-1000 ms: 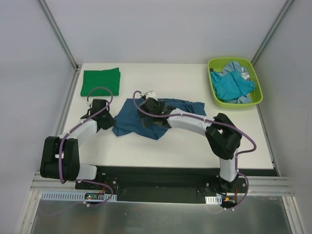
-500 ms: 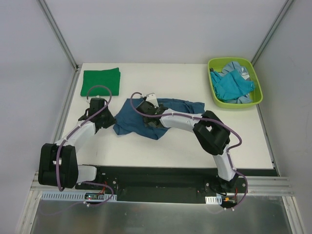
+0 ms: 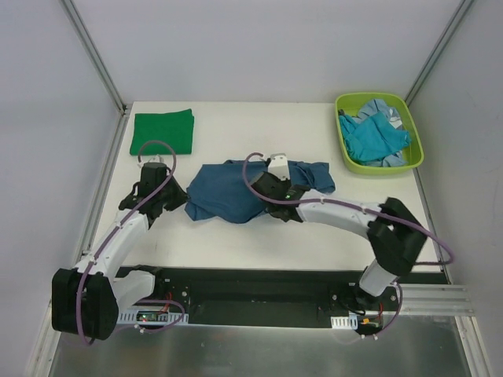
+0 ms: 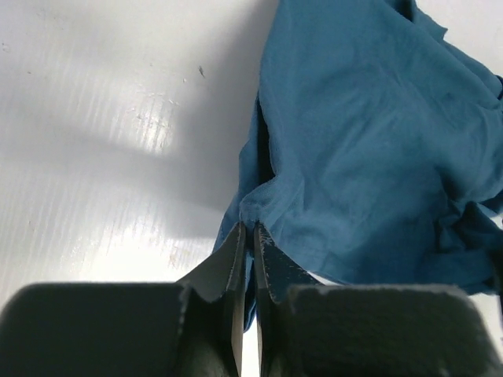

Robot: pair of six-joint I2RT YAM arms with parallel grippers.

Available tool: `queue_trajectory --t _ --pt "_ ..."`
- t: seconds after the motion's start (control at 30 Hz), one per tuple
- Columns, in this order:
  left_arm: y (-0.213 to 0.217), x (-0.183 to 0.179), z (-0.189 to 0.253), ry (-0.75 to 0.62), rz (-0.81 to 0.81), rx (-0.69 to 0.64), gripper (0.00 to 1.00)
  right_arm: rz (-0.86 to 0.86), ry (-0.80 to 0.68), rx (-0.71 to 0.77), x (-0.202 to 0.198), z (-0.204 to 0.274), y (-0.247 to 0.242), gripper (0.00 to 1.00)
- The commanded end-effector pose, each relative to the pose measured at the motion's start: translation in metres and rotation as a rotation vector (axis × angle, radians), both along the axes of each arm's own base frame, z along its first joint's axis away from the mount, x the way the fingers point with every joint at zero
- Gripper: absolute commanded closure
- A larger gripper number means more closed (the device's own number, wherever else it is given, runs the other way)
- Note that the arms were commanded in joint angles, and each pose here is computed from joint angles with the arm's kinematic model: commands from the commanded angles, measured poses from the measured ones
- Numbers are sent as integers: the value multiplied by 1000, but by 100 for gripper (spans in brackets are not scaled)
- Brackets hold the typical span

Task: Fold and stack the t-shirts
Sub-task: Flatten out the tshirt

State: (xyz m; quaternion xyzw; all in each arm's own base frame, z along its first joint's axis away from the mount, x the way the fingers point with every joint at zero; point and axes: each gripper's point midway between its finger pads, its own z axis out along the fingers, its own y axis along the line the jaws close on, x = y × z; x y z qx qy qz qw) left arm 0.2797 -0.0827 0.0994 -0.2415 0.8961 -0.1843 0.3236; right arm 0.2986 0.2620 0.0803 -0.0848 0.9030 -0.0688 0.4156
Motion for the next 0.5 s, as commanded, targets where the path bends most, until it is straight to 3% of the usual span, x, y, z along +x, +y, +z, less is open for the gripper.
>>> queue_trajectory --t 0.0,0.13,0.47 --pt "-7 -21 -8 35 -54 -14 96 -77 -141 45 -8 49 -42 100" --pt "-33 -40 -17 96 -165 -94 96 -71 -87 91 -35 33 -71 100" --pt "-57 -74 -45 199 -291 -21 100 -189 -81 214 -59 20 -143 100"
